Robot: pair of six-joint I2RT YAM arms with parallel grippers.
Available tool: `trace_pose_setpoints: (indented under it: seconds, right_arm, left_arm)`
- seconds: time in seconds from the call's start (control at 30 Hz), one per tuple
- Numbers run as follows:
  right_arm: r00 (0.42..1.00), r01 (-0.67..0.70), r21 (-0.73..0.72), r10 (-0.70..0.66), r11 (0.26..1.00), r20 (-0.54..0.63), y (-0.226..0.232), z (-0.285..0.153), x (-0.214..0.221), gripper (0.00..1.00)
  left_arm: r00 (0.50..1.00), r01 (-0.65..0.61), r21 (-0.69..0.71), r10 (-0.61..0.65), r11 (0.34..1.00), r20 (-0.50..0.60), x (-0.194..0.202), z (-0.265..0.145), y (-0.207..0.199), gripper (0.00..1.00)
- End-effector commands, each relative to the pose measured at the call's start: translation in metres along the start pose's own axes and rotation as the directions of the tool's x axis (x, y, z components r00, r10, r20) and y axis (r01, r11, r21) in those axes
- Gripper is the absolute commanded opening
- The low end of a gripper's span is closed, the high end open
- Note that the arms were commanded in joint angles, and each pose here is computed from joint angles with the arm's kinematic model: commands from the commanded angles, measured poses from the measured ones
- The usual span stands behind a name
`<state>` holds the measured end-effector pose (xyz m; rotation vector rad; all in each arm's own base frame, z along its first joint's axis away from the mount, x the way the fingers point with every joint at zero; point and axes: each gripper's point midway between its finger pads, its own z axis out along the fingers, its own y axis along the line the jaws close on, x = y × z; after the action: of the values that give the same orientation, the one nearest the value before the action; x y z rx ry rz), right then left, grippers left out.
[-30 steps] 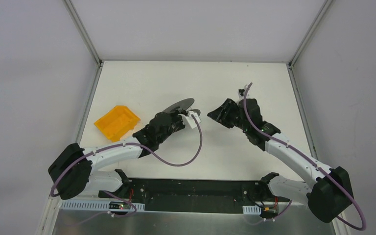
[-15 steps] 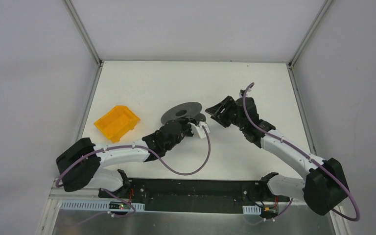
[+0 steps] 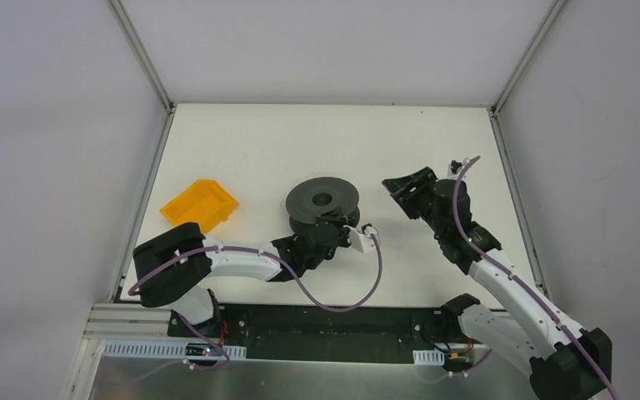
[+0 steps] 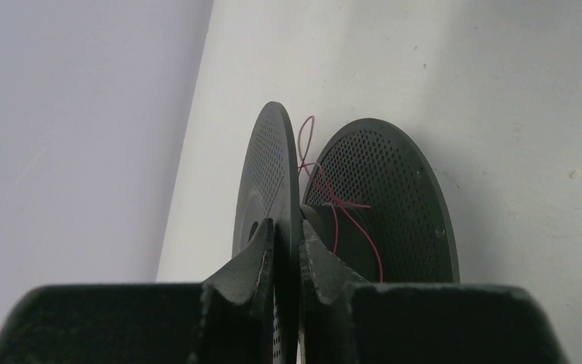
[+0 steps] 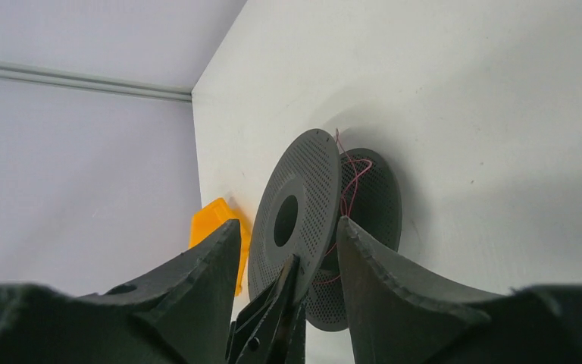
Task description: Wrap the cables
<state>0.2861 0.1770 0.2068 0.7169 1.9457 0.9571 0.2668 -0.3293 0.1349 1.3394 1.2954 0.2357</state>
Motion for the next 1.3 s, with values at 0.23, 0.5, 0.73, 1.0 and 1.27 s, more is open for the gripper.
trace_pose_setpoints:
  seconds: [0.23,0.5,0.73,1.0,1.27]
  right_arm:
    - [0.998,0.053,0.05,-0.054,0.997,0.029,-0.016,-0.009,-0.008,0.53]
    - [0.998,0.056,0.052,-0.057,0.997,0.018,-0.017,-0.009,-0.006,0.53]
    - [0.998,0.056,0.053,-0.056,0.997,0.006,-0.019,-0.009,-0.003,0.53]
    - [0.998,0.064,0.053,-0.064,0.997,-0.007,-0.021,-0.01,-0.001,0.53]
    - [0.998,0.065,0.047,-0.064,0.997,-0.016,-0.021,-0.011,0.001,0.53]
  left_arm:
    - [0.993,0.114,0.062,-0.113,0.992,-0.015,-0.005,0.009,-0.029,0.16]
    - [0.986,0.166,0.077,-0.164,0.983,-0.04,-0.003,0.007,-0.034,0.24]
    - [0.967,0.251,0.107,-0.246,0.962,-0.063,-0.006,0.006,-0.04,0.31]
    - [0.936,0.349,0.137,-0.339,0.927,-0.097,-0.016,0.004,-0.043,0.35]
    - [0.914,0.399,0.143,-0.38,0.906,-0.142,-0.019,0.003,-0.042,0.42]
